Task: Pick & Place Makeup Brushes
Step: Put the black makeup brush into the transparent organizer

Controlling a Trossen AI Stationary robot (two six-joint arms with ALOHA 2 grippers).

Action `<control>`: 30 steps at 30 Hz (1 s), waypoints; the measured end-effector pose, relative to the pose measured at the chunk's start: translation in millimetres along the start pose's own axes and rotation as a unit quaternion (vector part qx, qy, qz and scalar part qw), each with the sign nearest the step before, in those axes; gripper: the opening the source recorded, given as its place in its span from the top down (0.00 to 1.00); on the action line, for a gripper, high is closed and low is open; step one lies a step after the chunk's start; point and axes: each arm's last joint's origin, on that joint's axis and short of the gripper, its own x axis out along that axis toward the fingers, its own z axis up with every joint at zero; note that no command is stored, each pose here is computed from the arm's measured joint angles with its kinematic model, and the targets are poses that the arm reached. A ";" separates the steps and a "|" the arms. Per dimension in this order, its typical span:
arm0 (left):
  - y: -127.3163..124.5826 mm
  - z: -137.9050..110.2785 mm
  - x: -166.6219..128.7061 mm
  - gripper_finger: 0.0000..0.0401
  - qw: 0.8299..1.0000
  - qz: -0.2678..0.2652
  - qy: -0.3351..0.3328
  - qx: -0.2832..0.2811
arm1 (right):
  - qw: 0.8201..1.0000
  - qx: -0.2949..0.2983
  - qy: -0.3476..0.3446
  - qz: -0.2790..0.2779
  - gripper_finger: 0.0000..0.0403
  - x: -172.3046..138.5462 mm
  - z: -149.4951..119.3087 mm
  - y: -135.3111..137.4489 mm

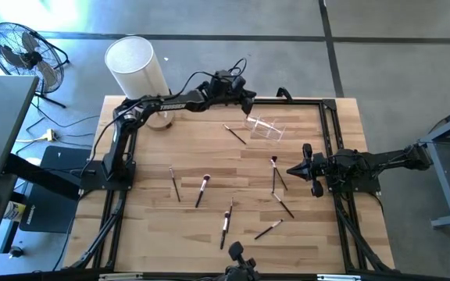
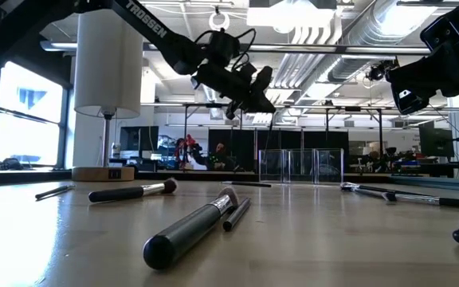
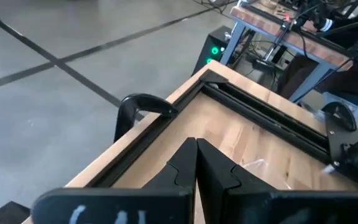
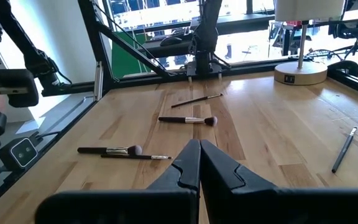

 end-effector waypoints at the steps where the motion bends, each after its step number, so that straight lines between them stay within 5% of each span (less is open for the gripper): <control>1: -0.8 -0.1 0.1 1.00 1.000 -0.002 0.000 0.000 | 1.000 0.000 0.000 0.000 1.00 0.0 0.0 0.0; 9: -11.3 -8.9 1.3 0.98 1.000 0.012 0.027 0.001 | 1.000 0.000 0.000 0.000 1.00 0.0 0.0 0.0; 18: -18.2 -20.6 1.1 0.82 0.996 0.057 0.067 0.004 | 1.000 0.000 0.000 0.000 1.00 0.0 0.0 0.0; 25: -47.8 -0.3 -16.3 0.80 0.996 -0.033 0.061 -0.055 | 1.000 0.000 0.000 0.000 1.00 0.0 0.0 0.0; 30: -86.7 -3.1 -38.6 0.87 0.991 -0.036 0.116 -0.057 | 1.000 0.000 0.000 0.000 1.00 0.0 0.0 0.0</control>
